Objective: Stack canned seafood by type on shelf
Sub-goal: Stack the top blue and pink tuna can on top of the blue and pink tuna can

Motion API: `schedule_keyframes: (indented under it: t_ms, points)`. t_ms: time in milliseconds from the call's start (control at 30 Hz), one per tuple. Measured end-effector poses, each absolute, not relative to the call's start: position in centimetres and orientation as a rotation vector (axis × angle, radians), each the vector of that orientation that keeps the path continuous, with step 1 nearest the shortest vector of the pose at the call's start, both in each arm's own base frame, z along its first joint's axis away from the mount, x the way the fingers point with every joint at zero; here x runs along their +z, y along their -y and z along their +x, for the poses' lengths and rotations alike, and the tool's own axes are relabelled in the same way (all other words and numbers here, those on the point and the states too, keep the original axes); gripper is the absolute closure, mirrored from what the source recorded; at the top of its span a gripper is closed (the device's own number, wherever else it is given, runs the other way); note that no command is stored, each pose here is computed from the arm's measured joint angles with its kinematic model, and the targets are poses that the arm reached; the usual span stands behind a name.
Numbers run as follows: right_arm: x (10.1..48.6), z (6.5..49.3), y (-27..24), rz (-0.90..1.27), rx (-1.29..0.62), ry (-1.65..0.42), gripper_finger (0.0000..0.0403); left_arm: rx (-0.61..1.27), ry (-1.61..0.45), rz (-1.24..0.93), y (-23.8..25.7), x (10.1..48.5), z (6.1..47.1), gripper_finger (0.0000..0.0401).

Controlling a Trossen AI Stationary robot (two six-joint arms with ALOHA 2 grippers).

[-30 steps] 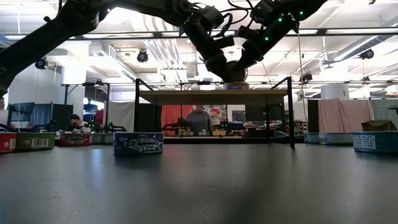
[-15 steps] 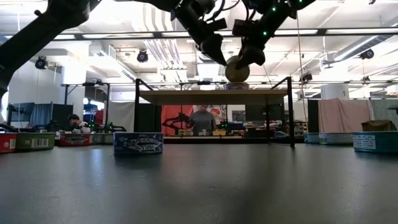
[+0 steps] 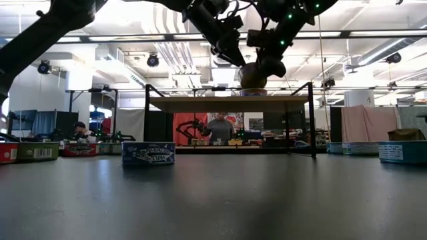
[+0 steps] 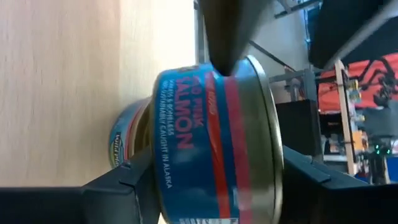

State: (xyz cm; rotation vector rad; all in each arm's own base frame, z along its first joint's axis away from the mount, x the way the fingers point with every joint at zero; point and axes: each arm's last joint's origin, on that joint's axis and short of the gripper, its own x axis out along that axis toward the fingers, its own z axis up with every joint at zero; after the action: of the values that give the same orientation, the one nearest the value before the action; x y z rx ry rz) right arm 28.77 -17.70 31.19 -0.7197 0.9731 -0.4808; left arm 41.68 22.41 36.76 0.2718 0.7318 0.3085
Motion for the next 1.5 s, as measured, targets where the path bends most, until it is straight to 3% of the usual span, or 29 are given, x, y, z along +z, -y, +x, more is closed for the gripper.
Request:
schedule_keyframes:
  t_ms: [467, 800, 1167, 1500]
  points:
    - [29.7, 29.7, 18.3, -0.731, -0.459, -1.015, 0.0175, 0.35, -0.78, 0.256, -24.8, 36.8, 39.8, 0.014]
    - [30.9, 29.4, 18.0, -0.68, -0.429, -0.983, 0.0172, 0.338, -0.765, 0.249, -25.0, 36.8, 39.7, 0.014]
    - [31.2, 28.6, 18.4, -0.668, -0.367, -1.035, 0.0096, 0.233, -0.726, 0.154, -24.4, 36.7, 39.9, 0.014]
    - [31.5, 28.4, 18.5, -0.622, -0.471, -1.043, 0.0076, 0.237, -0.721, 0.117, -23.9, 36.7, 40.2, 0.014]
